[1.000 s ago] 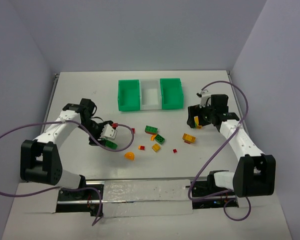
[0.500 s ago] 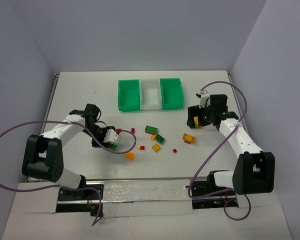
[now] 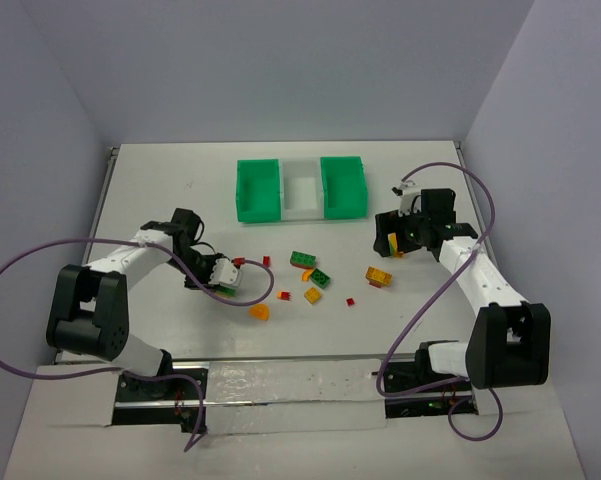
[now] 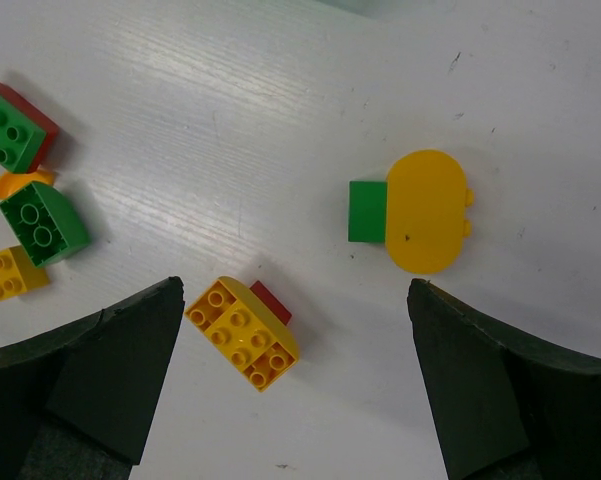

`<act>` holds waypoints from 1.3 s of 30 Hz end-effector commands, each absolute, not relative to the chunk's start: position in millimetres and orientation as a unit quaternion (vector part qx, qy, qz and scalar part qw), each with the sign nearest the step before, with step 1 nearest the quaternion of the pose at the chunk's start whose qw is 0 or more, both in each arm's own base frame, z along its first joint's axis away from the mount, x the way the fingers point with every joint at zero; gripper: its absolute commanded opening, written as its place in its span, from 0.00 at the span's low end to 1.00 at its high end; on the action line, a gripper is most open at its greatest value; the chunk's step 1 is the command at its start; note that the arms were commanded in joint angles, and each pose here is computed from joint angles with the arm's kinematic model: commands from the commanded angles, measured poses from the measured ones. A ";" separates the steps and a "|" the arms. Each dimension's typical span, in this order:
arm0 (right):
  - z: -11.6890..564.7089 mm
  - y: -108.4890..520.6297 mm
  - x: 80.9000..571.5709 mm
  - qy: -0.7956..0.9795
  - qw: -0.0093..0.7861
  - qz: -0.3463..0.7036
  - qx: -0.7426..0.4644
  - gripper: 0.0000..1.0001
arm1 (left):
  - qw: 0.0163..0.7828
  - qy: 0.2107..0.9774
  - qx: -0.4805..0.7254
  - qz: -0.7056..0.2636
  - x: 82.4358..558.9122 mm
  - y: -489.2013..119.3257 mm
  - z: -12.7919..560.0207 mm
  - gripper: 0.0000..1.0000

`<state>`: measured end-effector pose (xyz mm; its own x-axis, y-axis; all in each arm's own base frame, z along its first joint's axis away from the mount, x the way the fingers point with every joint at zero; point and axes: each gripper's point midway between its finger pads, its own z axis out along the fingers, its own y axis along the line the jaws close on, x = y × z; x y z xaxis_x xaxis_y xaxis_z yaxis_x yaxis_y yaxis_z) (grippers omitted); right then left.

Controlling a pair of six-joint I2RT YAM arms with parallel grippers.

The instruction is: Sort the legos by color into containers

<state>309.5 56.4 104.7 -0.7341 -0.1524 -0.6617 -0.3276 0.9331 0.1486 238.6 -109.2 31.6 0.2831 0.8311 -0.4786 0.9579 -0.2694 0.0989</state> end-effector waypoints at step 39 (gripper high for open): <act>282.2 316.9 235.4 0.695 0.227 0.574 -0.370 0.96 | 0.334 0.641 0.261 -0.639 235.3 -246.9 292.3 0.00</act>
<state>237.3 302.6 245.4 -0.6657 -0.2847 -0.6898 -0.7442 0.1842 0.6421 243.5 -243.0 274.1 -0.6574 -0.0680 -0.7504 0.7442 0.0971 -0.6608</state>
